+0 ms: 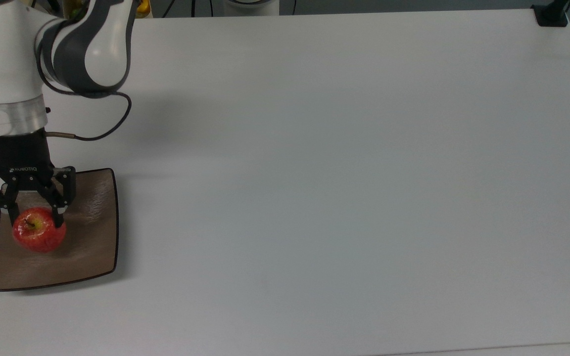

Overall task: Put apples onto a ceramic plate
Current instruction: 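Lower the held apple onto the plate, then open the gripper to release the apple on the plate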

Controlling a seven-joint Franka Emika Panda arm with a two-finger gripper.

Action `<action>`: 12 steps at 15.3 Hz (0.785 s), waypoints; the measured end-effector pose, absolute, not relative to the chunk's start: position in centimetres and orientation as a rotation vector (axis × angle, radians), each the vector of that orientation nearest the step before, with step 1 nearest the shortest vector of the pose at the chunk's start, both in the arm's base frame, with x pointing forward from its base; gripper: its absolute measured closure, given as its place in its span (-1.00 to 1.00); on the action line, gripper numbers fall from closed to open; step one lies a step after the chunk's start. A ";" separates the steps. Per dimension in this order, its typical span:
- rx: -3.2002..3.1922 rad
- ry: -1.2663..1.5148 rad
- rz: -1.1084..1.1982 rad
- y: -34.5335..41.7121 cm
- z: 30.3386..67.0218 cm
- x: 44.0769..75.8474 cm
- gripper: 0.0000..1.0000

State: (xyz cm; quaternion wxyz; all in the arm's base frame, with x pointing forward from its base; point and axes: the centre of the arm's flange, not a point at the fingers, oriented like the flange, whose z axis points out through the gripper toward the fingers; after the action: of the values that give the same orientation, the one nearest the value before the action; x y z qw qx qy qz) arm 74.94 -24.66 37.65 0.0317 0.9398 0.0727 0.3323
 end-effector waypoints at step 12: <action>2.886 0.167 1.041 -23.6 33.6 74.7 -0.49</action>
State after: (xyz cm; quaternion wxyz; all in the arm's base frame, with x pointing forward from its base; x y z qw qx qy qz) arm 74.68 -23.58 33.60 0.0347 0.9387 0.0543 0.3386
